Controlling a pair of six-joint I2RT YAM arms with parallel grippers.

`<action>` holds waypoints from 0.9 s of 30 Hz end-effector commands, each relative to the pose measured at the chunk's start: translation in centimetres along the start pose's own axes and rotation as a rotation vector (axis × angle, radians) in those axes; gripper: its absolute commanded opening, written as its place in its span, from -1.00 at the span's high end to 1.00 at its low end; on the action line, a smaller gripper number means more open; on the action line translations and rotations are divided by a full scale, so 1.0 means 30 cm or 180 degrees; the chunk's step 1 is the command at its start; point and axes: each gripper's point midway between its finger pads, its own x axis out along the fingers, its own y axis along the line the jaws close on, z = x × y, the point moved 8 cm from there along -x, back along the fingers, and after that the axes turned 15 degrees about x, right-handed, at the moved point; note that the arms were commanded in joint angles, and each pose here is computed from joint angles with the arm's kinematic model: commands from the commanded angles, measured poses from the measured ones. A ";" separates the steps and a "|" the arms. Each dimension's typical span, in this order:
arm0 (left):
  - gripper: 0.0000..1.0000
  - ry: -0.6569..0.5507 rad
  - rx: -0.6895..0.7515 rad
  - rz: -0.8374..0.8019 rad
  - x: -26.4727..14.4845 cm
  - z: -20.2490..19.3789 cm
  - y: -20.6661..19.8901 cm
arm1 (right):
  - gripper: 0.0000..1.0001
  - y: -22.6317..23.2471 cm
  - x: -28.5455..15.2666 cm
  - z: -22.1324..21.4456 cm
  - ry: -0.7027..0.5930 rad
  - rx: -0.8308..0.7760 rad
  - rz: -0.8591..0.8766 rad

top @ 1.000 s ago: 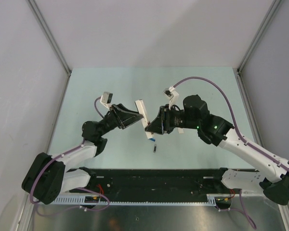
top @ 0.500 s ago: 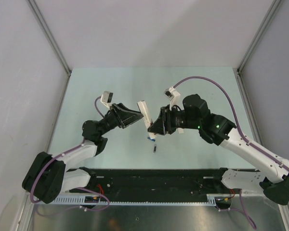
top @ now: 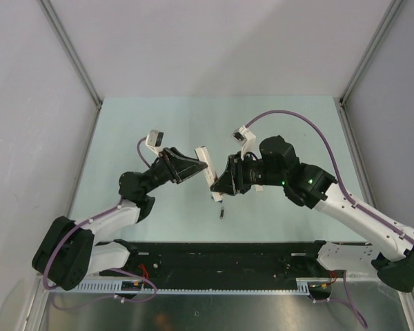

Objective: Load the batteries into the remote control
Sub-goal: Adjust the remote control.

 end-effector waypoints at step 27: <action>1.00 -0.0448 0.0857 -0.0975 -0.026 0.057 -0.194 | -0.62 0.044 -0.125 0.111 -0.0626 -0.0044 0.0063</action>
